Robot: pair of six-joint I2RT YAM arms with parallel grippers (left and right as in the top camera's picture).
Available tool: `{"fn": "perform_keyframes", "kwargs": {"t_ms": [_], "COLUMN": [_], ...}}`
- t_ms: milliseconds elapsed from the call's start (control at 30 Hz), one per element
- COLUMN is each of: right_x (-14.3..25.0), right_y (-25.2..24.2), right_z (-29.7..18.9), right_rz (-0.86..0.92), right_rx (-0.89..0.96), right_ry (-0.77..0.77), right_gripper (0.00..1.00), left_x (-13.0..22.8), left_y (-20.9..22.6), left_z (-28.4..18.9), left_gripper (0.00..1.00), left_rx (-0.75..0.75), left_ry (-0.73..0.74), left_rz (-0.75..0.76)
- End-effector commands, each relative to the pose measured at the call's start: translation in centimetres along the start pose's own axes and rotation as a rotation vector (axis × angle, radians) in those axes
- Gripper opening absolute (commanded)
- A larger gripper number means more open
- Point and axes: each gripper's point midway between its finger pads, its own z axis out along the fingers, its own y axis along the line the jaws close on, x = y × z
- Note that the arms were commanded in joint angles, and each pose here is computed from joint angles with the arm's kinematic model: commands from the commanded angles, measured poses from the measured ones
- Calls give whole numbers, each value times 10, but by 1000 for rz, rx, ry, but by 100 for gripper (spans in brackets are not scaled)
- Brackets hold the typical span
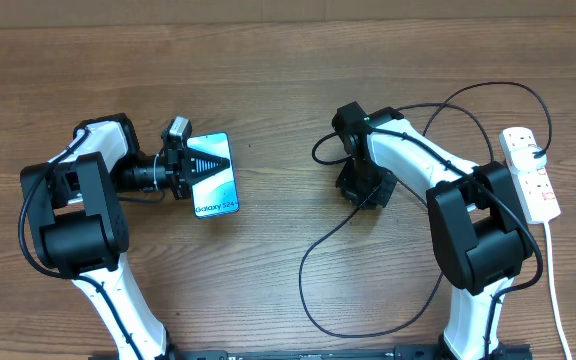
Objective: Plug charger to phone and switch on socket
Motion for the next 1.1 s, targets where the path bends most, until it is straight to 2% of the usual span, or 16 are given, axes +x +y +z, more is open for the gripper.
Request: {"fn": "perform_keyframes", "kwargs": {"t_ms": [0,233,267,333,467,533,600,700,733,800,900,1067], "right_x": [0,4,4,4,5,9,17,32,42,54,67,93], "right_y": [-20,-20,-21,-21,-20,-12,10,48,63,74,79,79], "right_z": [20,21,22,23,22,20,12,-15,-35,-62,-91,-114], "right_rz": [18,18,18,18,2,-63,-210,-460,-578,-695,-801,-959], "right_rx": [97,96,96,96,85,29,-119,-412,-559,-706,-809,-842], "right_ry": [-2,16,15,16,27,77,152,217,228,220,188,145], "right_gripper": [13,14,13,4,4,4,4,4,4,4,4,4], "left_x": [-3,-3,-3,-3,-3,-3,-3,-4,-7,-9,-12,-19], "left_y": [-14,-14,-14,-14,-14,-13,-13,-14,-17,-19,-21,-27], "left_z": [1,1,1,1,1,1,1,0,0,0,0,-1], "left_gripper": [4,4,4,4,4,4,4,4,4,4,4,4], "left_rx": [10,10,10,10,10,9,9,16,29,44,58,95], "left_ry": [-11,-11,-11,-11,-12,-10,-10,-18,-32,-47,-60,-98], "left_rz": [75,75,75,75,73,45,0,-14,13,50,75,92]}}
